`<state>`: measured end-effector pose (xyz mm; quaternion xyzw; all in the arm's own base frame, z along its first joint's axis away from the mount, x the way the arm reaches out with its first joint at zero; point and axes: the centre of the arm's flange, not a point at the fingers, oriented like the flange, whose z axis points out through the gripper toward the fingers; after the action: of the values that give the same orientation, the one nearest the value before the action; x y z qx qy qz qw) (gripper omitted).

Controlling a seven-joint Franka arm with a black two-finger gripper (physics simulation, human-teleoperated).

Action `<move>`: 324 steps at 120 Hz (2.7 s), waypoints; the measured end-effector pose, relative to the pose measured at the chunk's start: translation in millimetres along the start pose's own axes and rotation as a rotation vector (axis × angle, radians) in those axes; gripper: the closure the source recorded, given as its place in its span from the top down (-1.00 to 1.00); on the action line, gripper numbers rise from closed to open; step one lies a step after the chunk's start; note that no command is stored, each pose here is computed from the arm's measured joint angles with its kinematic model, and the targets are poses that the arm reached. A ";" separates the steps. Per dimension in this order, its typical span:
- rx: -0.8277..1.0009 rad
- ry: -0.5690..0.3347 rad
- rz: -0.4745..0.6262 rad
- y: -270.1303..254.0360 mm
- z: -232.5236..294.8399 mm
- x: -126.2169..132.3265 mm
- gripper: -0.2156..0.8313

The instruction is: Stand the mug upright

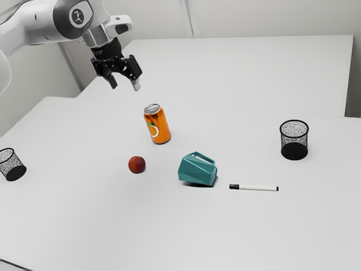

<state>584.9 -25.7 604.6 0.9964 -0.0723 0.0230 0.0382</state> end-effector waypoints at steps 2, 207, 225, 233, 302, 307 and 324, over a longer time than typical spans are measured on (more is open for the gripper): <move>0.000 0.001 0.001 0.0 0.0 0.1 0.59; -0.887 0.035 -0.141 30.3 311.1 -22.4 0.07; -0.893 0.056 -0.107 30.9 310.7 -21.9 -0.51; -0.893 0.064 -0.093 30.9 309.9 -21.5 -0.64; -0.569 0.133 0.252 36.8 185.2 -15.1 -0.90; -0.497 0.112 0.277 32.5 180.2 -13.1 -0.91; -0.278 0.043 0.320 19.2 172.3 -3.5 -0.91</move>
<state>585.6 -57.8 434.2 0.9567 -0.2310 0.0399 0.1727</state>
